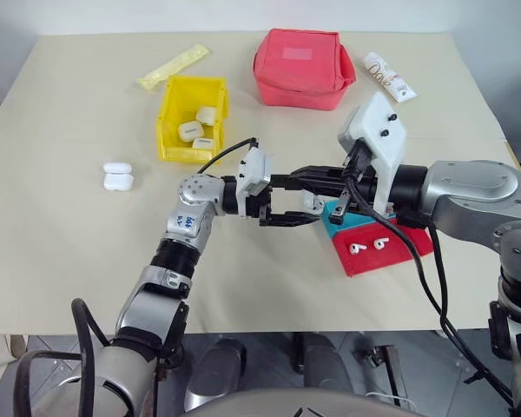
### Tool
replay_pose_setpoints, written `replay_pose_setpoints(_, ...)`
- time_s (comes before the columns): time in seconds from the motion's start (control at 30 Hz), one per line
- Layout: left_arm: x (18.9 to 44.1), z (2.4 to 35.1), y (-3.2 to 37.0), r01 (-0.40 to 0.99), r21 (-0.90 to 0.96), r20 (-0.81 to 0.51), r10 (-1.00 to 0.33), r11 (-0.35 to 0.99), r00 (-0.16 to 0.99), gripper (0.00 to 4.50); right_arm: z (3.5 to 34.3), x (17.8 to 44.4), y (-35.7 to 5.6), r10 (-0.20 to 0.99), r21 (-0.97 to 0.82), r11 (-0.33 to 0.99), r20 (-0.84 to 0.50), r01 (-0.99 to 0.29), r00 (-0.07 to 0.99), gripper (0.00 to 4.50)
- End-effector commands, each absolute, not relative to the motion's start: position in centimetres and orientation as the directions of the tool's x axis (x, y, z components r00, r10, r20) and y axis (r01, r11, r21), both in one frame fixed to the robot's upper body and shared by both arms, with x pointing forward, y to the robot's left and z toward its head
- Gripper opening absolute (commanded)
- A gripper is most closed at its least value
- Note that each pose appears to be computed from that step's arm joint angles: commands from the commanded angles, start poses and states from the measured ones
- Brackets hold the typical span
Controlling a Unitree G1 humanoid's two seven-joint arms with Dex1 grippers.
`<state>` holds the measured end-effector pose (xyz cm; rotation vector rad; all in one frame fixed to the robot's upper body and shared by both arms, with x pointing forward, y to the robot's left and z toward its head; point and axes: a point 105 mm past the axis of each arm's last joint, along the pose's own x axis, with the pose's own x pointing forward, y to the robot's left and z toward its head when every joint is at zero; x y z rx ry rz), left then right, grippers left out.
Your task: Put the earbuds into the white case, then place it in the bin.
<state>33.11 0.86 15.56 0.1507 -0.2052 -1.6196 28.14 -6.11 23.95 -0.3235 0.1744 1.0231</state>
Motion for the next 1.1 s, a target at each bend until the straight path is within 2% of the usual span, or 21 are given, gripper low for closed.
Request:
replay_pose_setpoints(0.03, 33.4, 16.7, 0.5, 0.959, 0.279, 0.022, -0.998, -0.053, -0.061, 2.8, 23.6, 28.9, -5.9, 0.792, -0.224, 0.462, -0.332, -0.858, 0.513, 0.01)
replay_pose_setpoints(0.17, 33.5, 16.9, 1.0, 0.959, 0.28, 0.039, -0.998, -0.037, -0.05, 2.8, 23.0, 28.8, -6.9, 0.773, -0.235, 0.461, -0.367, -0.856, 0.518, 0.01)
replay_pose_setpoints(0.6, 34.1, 18.0, 3.1, 0.96, 0.278, 0.141, -0.99, 0.043, 0.003, 2.8, 22.7, 28.4, -12.9, 0.668, -0.231, 0.59, -0.399, -0.774, 0.628, 0.01)
replay_pose_setpoints(0.77, 34.1, 18.5, 3.3, 0.957, 0.284, 0.168, -0.986, 0.058, 0.01, 2.8, 22.5, 28.1, -13.7, 0.681, -0.212, 0.599, -0.372, -0.772, 0.63, 0.01)
replay_pose_setpoints(0.83, 34.1, 18.7, 3.5, 0.957, 0.283, 0.188, -0.982, 0.069, 0.015, 2.8, 23.0, 27.8, -13.9, 0.703, -0.205, 0.602, -0.323, -0.772, 0.634, 0.01)
replay_pose_setpoints(0.93, 34.1, 18.8, 4.4, 0.957, 0.278, 0.195, -0.98, 0.084, 0.029, 2.8, 23.8, 26.1, -14.5, 0.769, -0.161, 0.568, -0.245, -0.807, 0.59, 0.01)
replay_pose_setpoints(1.03, 34.3, 18.6, 5.8, 0.96, 0.256, 0.186, -0.98, 0.116, 0.069, 2.8, 24.7, 24.1, -15.6, 0.855, -0.047, 0.503, -0.12, -0.863, 0.504, 0.56)
replay_pose_setpoints(1.1, 34.7, 18.5, 7.4, 0.959, 0.236, 0.173, -0.978, 0.159, 0.119, 2.8, 24.5, 23.5, -16.7, 0.867, -0.02, 0.491, -0.095, -0.871, 0.49, 1.26)
